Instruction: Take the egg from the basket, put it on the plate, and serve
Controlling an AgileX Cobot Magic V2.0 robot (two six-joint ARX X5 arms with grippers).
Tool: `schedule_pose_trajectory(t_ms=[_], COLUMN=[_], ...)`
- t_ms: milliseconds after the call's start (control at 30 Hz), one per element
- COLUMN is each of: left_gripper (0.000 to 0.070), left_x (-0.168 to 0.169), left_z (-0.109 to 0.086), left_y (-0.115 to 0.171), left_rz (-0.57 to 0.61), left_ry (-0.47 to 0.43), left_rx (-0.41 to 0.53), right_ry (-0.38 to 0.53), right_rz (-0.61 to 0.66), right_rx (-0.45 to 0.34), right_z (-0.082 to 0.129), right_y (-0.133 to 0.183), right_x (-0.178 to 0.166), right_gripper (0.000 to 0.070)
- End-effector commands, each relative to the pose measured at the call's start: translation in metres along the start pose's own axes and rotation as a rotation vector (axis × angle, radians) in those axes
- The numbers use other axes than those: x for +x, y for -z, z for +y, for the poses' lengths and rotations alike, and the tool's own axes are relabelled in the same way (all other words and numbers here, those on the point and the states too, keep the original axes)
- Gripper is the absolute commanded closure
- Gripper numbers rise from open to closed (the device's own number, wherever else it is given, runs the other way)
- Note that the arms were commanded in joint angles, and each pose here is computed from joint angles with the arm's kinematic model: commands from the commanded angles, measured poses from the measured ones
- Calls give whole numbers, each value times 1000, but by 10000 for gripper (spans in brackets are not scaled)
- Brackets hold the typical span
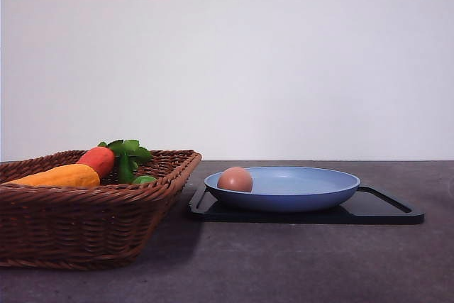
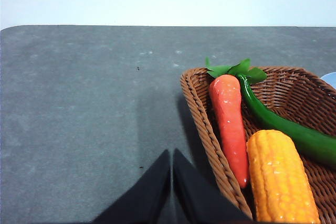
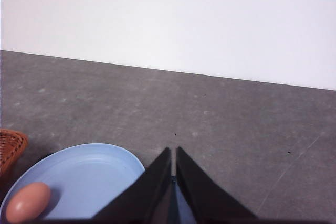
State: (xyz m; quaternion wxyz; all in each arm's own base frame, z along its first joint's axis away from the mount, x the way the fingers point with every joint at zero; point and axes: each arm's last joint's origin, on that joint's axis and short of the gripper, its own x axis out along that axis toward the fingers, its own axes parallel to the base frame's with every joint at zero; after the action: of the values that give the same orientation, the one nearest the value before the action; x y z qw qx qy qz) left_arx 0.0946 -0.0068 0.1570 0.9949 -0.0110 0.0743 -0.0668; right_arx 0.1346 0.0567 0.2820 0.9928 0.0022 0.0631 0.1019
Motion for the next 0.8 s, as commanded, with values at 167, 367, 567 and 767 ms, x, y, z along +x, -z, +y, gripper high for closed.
schedule_pose_trajectory(t_ms=[167, 367, 567, 767], left_gripper=[700, 700, 700, 700], left_x=[3, 3, 3, 3], left_z=[1, 1, 1, 1], left_y=[7, 7, 7, 7], left_rz=[11, 10, 10, 11], left_ry=[-2, -2, -2, -2], left_rx=[-6, -6, -6, -6], right_ry=[-6, 16, 39, 9], right_rz=[-13, -21, -84, -109], right_rx=[-8, -60, -99, -93], right_z=[1, -4, -22, -37], right_y=[-3, -3, 17, 56], right_x=[0, -11, -30, -41], right_gripper=[700, 700, 700, 700])
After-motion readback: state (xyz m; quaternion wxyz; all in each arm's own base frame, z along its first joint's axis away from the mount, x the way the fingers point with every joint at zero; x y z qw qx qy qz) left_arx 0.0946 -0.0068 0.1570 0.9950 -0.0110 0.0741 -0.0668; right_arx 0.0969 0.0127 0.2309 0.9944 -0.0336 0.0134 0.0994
